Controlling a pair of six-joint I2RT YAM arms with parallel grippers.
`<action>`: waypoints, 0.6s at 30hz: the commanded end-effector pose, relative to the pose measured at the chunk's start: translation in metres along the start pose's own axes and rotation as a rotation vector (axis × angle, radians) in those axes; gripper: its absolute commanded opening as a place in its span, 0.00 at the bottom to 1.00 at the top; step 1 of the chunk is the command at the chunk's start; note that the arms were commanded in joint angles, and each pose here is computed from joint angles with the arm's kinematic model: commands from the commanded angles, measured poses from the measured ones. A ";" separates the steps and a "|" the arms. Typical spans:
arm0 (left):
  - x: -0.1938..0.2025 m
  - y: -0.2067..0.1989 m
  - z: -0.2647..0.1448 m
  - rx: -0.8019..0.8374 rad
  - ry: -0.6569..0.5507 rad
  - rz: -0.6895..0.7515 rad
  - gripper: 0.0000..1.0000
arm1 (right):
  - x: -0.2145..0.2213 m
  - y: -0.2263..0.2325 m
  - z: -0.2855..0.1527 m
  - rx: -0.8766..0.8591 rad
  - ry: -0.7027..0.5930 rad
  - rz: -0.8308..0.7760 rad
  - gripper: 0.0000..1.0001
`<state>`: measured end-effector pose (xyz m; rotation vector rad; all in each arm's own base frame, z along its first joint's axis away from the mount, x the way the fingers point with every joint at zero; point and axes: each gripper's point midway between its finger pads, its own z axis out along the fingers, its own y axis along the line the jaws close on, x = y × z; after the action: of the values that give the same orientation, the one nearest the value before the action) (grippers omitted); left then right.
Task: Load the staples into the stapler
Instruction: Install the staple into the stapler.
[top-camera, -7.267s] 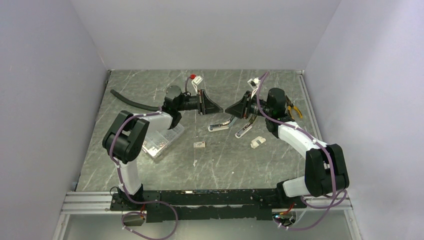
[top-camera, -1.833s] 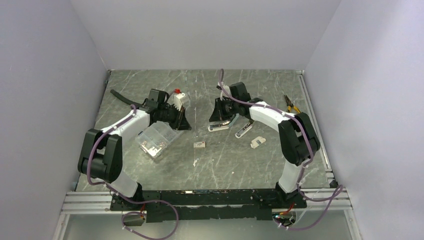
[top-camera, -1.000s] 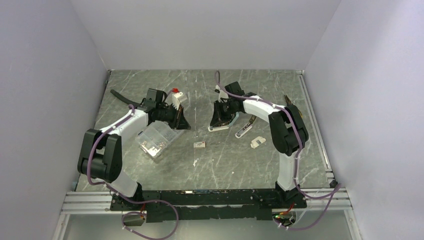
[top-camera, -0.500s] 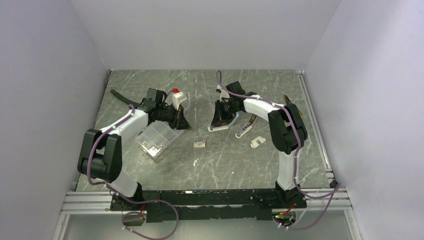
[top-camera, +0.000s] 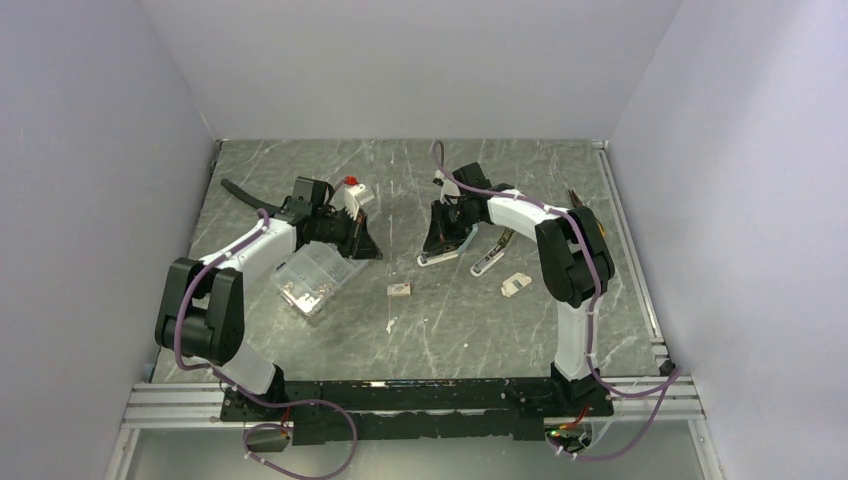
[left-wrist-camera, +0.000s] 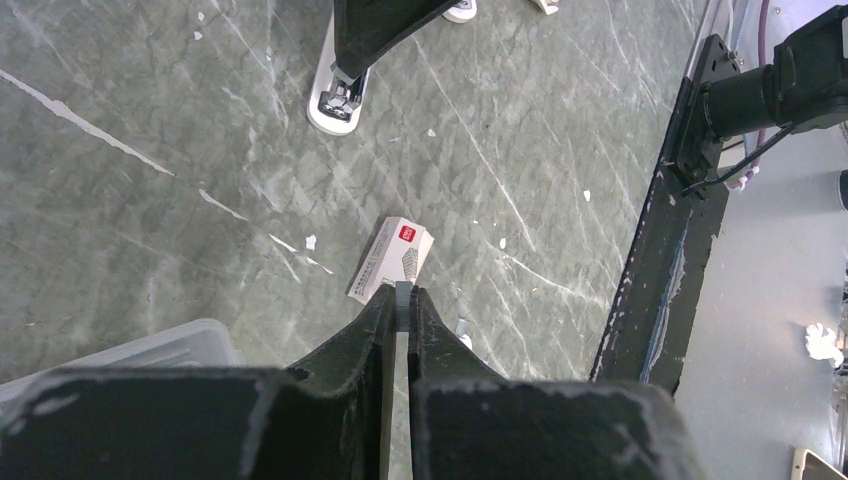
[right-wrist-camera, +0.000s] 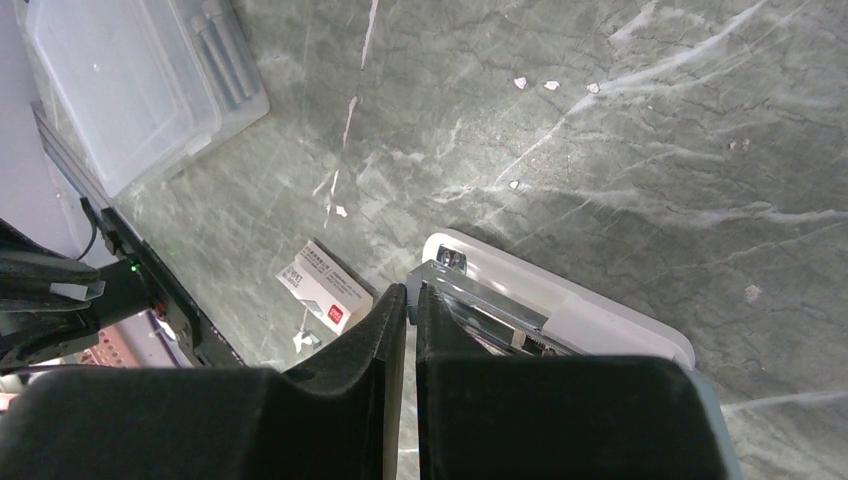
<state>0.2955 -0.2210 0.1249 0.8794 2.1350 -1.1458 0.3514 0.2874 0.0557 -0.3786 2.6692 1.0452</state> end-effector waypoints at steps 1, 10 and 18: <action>-0.010 -0.008 -0.004 0.035 -0.036 0.067 0.10 | -0.016 0.008 -0.008 -0.007 -0.033 -0.017 0.00; -0.010 -0.008 -0.004 0.035 -0.036 0.068 0.10 | -0.023 0.017 -0.022 0.001 -0.039 -0.067 0.00; -0.011 -0.008 -0.004 0.038 -0.035 0.072 0.10 | -0.015 0.011 -0.020 0.038 0.001 -0.087 0.00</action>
<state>0.2939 -0.2222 0.1264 0.8839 2.1275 -1.1624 0.3550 0.2848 0.0681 -0.4378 2.6701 1.0061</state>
